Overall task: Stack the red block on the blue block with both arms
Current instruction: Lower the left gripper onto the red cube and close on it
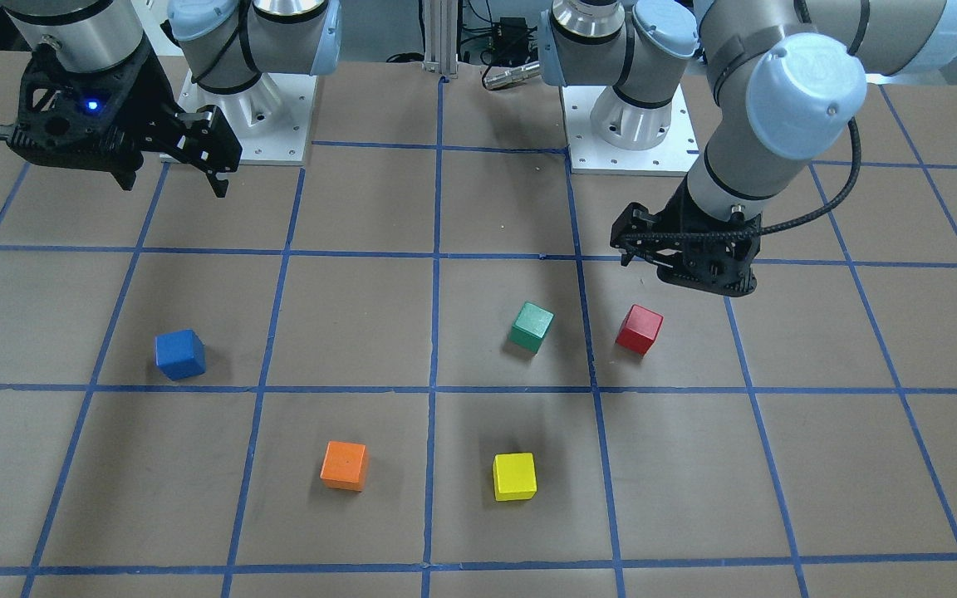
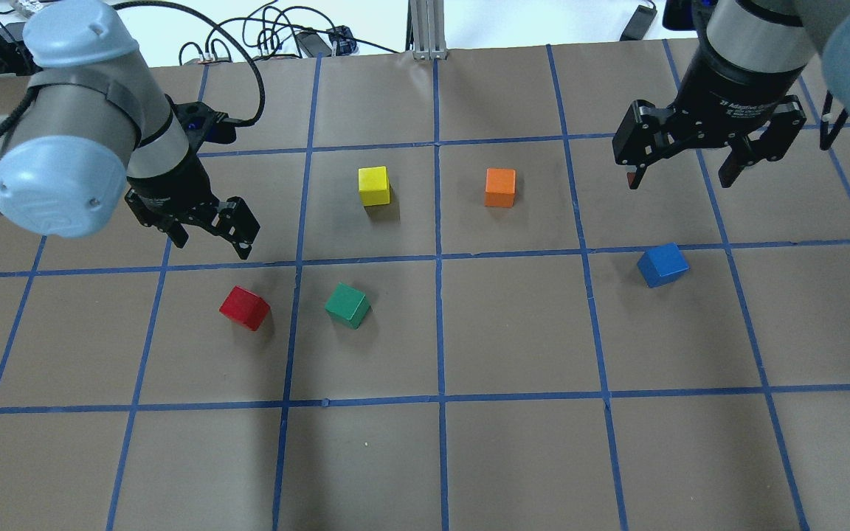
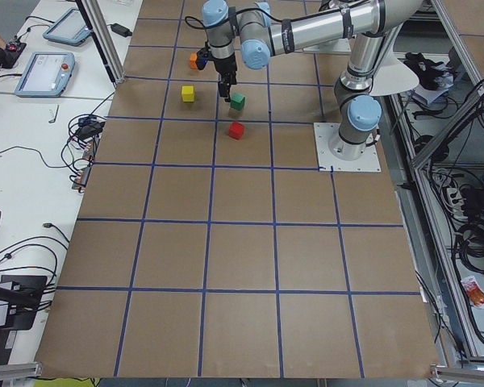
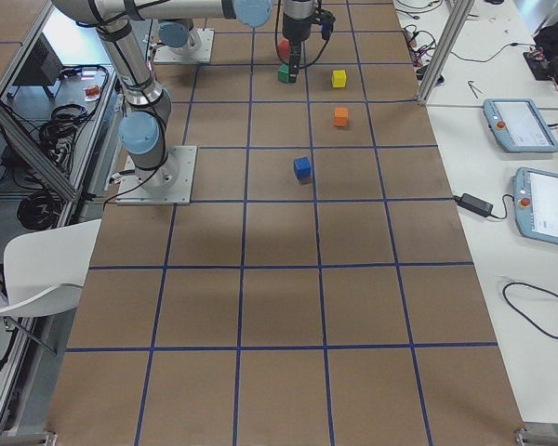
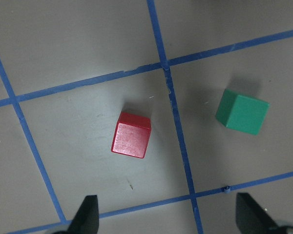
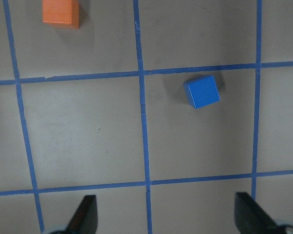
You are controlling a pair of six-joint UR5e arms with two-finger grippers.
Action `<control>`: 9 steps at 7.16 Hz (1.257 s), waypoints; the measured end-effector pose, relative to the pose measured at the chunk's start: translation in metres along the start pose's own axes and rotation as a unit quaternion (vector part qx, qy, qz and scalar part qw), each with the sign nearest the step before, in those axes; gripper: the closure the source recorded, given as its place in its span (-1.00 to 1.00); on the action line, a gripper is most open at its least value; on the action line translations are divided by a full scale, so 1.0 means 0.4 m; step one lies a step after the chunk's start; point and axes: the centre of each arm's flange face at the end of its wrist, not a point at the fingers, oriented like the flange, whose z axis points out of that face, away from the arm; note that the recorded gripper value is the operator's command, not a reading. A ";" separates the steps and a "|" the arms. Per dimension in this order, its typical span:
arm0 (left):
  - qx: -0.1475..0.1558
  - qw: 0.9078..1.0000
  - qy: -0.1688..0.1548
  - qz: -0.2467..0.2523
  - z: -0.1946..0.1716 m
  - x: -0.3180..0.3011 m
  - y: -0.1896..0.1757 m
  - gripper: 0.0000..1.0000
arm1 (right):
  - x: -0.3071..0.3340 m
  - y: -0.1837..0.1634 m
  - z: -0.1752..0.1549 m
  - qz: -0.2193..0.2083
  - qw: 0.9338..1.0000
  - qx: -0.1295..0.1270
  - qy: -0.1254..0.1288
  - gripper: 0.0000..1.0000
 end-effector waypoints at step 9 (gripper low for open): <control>0.046 0.997 -0.026 0.056 0.367 -0.015 0.049 1.00 | 0.001 0.010 0.002 0.000 1.000 0.001 0.000 -1.00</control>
